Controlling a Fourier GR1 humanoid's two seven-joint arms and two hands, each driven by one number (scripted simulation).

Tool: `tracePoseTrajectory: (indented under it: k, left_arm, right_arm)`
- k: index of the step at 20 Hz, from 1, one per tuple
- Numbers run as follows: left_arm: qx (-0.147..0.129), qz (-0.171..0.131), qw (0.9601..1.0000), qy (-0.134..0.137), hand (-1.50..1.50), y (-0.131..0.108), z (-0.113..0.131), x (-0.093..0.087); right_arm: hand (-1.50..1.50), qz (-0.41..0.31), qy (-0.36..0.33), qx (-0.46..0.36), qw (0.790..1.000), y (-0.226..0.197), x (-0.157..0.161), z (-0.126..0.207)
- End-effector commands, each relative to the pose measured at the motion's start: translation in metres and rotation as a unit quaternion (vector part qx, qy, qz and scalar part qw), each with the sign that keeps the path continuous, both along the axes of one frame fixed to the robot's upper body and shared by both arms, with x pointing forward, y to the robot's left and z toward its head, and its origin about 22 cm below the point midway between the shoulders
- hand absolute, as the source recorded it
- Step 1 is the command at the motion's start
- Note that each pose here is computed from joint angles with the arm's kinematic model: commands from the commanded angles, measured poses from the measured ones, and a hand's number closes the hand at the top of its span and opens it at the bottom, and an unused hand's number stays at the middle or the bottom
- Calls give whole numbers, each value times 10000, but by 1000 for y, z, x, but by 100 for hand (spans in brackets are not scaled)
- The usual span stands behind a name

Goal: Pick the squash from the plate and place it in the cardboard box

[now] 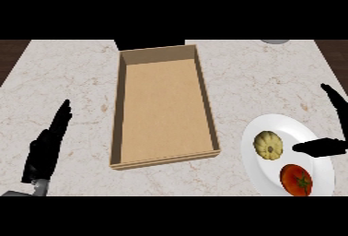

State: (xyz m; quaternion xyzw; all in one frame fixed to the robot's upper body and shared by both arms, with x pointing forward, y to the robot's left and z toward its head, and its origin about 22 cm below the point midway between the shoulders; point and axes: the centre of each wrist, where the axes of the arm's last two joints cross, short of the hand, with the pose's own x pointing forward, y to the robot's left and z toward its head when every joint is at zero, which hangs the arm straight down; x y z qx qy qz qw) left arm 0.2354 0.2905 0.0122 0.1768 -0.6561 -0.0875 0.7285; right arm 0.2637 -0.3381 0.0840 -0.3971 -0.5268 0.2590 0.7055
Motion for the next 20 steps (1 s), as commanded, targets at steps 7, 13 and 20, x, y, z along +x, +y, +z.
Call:
tracePoseTrajectory:
  k: [7,13,20]
  left_arm:
    - [14,14,10000,65,0,-8,-10,11]
    - [40,-74,10000,-46,0,7,7,10]
    - [27,-51,10000,30,0,-5,-8,4]
  right_arm:
    - [-150,171,1954,-368,9799,64,1,45]
    - [-150,-259,1933,-343,9802,102,7,21]
    - [-150,-386,2303,-577,9706,107,10,14]
